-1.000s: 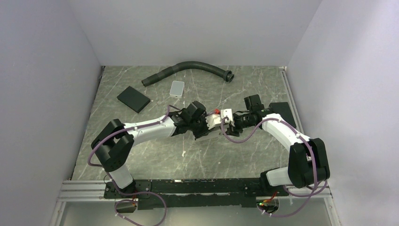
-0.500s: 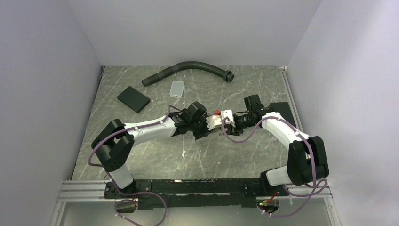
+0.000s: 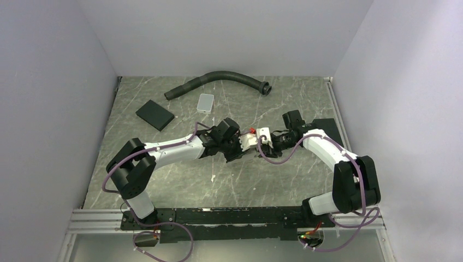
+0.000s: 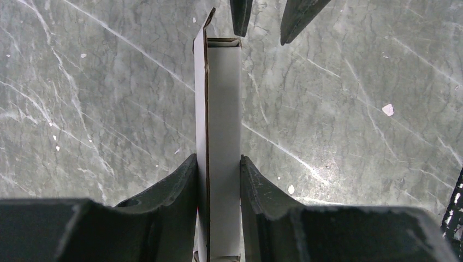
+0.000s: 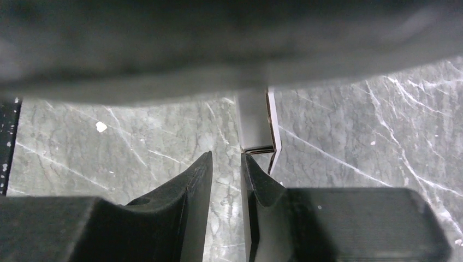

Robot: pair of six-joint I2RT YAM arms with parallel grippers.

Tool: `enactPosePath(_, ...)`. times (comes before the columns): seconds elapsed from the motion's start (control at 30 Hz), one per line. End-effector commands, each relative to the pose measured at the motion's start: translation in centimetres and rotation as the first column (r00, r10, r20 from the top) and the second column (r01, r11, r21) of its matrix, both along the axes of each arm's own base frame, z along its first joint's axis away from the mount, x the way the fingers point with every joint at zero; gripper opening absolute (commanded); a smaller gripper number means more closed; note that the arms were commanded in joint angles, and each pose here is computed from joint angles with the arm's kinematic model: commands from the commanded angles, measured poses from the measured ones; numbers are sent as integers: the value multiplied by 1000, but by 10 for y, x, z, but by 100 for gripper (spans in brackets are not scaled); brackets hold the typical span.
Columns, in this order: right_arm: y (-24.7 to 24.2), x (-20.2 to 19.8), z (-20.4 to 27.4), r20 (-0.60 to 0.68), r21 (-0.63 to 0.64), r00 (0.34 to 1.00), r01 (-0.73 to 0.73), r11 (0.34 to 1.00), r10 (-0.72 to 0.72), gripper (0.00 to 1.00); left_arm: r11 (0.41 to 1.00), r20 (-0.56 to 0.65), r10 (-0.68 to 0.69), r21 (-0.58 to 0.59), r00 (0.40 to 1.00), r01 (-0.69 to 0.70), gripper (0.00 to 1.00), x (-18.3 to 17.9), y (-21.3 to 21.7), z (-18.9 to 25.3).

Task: Fold the paper box
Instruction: Close the paper box at the center of the board.

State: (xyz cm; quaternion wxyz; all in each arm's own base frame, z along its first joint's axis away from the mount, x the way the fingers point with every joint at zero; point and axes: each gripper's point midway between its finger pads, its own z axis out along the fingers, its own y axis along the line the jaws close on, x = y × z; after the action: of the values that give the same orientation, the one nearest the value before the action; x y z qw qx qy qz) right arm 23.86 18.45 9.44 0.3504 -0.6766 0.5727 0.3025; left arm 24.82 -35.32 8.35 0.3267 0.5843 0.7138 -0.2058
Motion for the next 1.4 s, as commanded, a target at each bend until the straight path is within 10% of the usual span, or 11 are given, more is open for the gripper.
enactPosePath(0.0,10,-8,7,-3,39,998,-62,997,62,29,999,-75,21,28,997,-19,31,-8,1,-17)
enactPosePath(0.73,-19,64,30,-54,115,923,385,916,-381,24,1000,-80,15,17,997,-14,31,-9,0,-18)
enactPosePath(1.37,1,44,18,17,98,972,230,968,-233,24,1000,-78,9,22,997,-8,31,-9,0,-23)
